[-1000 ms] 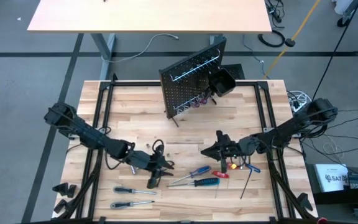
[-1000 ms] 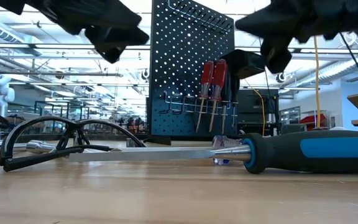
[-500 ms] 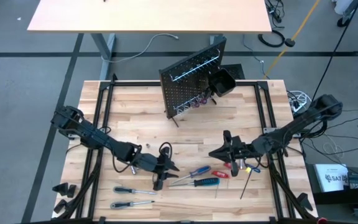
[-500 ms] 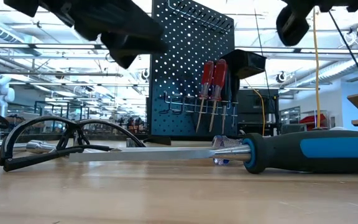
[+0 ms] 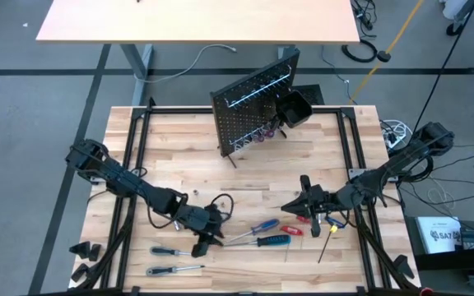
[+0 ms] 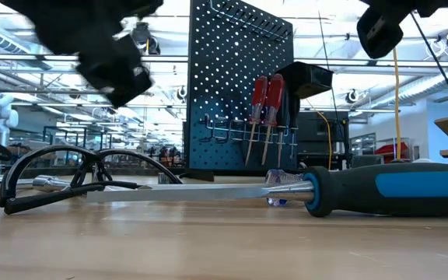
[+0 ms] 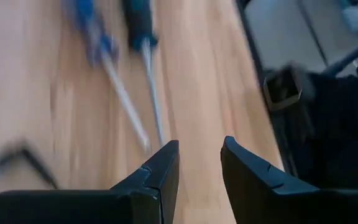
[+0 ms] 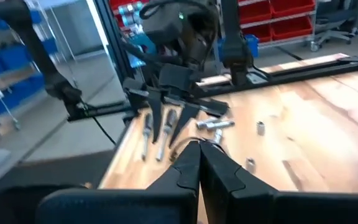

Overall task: Hang tools onto peg board
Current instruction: Hang the top gray black screwdriver on the peg board

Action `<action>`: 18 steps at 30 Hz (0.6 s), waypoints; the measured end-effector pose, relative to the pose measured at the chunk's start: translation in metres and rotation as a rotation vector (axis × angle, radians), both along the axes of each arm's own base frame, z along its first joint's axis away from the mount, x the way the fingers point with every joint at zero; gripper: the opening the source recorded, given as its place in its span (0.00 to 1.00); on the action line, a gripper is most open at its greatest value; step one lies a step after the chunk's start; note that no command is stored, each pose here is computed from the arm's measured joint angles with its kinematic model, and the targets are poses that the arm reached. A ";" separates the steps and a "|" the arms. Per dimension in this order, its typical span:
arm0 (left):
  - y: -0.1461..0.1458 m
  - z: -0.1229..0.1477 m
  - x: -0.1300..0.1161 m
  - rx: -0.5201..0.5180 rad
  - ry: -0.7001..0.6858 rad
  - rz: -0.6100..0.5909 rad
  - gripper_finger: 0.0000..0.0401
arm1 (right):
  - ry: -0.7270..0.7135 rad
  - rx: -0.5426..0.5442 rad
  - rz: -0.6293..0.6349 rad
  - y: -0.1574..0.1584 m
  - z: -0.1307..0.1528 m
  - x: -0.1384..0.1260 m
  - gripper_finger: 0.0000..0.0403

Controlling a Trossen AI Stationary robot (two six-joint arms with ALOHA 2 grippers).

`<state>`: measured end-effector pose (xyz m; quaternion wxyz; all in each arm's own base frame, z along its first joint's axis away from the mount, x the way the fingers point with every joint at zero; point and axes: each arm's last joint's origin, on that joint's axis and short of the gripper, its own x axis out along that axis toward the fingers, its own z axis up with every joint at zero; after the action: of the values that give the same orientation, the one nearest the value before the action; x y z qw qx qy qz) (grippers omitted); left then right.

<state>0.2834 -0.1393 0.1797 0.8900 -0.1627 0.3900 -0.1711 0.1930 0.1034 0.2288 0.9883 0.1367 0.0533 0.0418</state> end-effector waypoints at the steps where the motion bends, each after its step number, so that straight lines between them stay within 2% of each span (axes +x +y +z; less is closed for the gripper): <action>1: -0.002 -0.001 -0.004 0.001 0.035 0.002 0.30 | 0.011 -0.013 -0.006 -0.002 0.000 -0.001 0.00; 6: -0.022 0.003 -0.029 0.076 0.089 -0.035 0.30 | 0.044 -0.001 -0.048 -0.010 -0.001 -0.001 0.00; 9: -0.026 0.001 -0.046 0.108 0.200 -0.037 0.30 | 0.061 0.008 -0.114 -0.012 -0.005 0.003 0.00; 13: -0.037 0.000 -0.067 0.108 0.321 -0.095 0.30 | 0.089 -0.010 -0.177 -0.015 -0.013 0.008 0.00; 18: -0.050 -0.001 -0.081 0.107 0.359 -0.108 0.30 | 0.122 0.039 -0.213 -0.018 -0.022 0.015 0.00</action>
<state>0.2020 -0.1895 0.1786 0.8030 -0.1219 0.5593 -0.1658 0.2082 0.0856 0.2070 0.9792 0.1631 0.0977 -0.0709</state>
